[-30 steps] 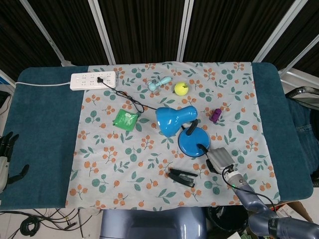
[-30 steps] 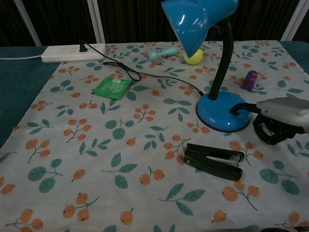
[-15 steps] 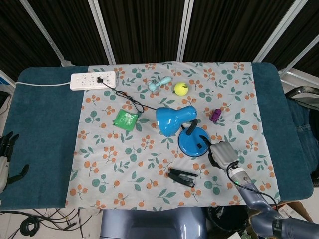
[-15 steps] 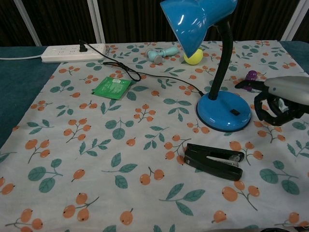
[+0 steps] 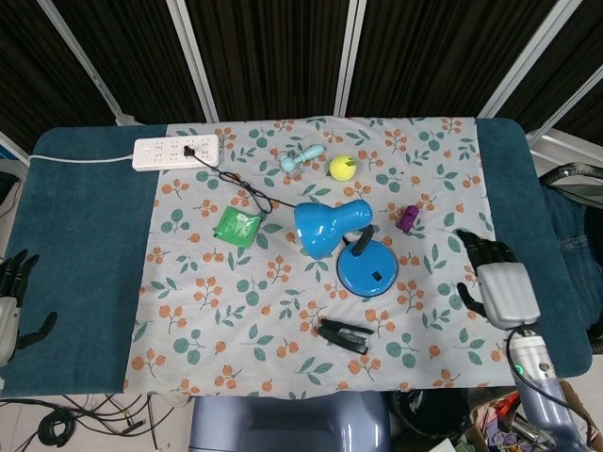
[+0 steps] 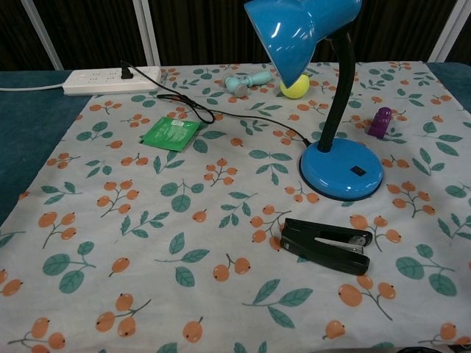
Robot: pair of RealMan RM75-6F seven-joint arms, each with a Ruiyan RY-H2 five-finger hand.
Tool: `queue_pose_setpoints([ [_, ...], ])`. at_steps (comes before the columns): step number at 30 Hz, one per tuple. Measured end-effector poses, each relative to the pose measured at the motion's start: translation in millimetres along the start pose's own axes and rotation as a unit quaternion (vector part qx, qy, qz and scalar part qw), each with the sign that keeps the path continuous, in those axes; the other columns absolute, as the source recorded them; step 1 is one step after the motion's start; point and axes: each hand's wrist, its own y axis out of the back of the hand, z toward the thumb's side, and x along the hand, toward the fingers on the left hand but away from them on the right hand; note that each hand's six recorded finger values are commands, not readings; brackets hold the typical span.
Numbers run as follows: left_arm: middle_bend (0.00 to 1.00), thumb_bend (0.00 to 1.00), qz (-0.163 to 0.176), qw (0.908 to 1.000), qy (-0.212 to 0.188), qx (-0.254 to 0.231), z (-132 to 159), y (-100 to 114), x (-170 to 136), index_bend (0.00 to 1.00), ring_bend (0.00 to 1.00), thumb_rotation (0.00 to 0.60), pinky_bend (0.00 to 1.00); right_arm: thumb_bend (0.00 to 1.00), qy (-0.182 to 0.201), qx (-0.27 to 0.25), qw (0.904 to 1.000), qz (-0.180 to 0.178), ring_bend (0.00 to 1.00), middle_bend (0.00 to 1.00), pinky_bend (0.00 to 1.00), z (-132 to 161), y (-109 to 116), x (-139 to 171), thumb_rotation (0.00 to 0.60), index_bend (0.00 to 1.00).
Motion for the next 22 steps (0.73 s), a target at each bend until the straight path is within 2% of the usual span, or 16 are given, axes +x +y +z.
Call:
queue_pose_setpoints([
  [3, 0.00, 0.29, 0.002, 1.0000, -0.001, 0.000, 0.8, 0.4, -0.3, 0.00, 0.00, 0.600, 0.00, 0.25, -0.018, 0.009, 0.9996, -0.020, 0.14, 0.07, 0.16, -11.8, 5.3, 23.2, 0.600, 0.00],
  [8, 0.00, 0.29, 0.006, 1.0000, -0.002, 0.002, 1.1, 2.0, -0.3, 0.00, 0.00, 0.600, 0.00, 0.23, -0.016, 0.028, 0.9982, -0.051, 0.12, 0.06, 0.14, -17.5, 4.4, 51.9, 0.600, 0.00],
  [13, 0.00, 0.29, 0.010, 0.9999, -0.006, 0.001, 1.7, 3.7, 0.6, 0.00, 0.00, 0.600, 0.00, 0.23, -0.022, 0.055, 0.9975, -0.039, 0.12, 0.06, 0.14, -26.4, -11.0, 71.4, 0.600, 0.00],
  [22, 0.00, 0.29, 0.012, 0.9998, -0.014, -0.004, 1.0, 6.9, 1.2, 0.00, 0.00, 0.600, 0.00, 0.23, -0.015, 0.053, 0.9984, -0.011, 0.12, 0.06, 0.14, -22.7, -18.4, 75.6, 0.600, 0.00],
])
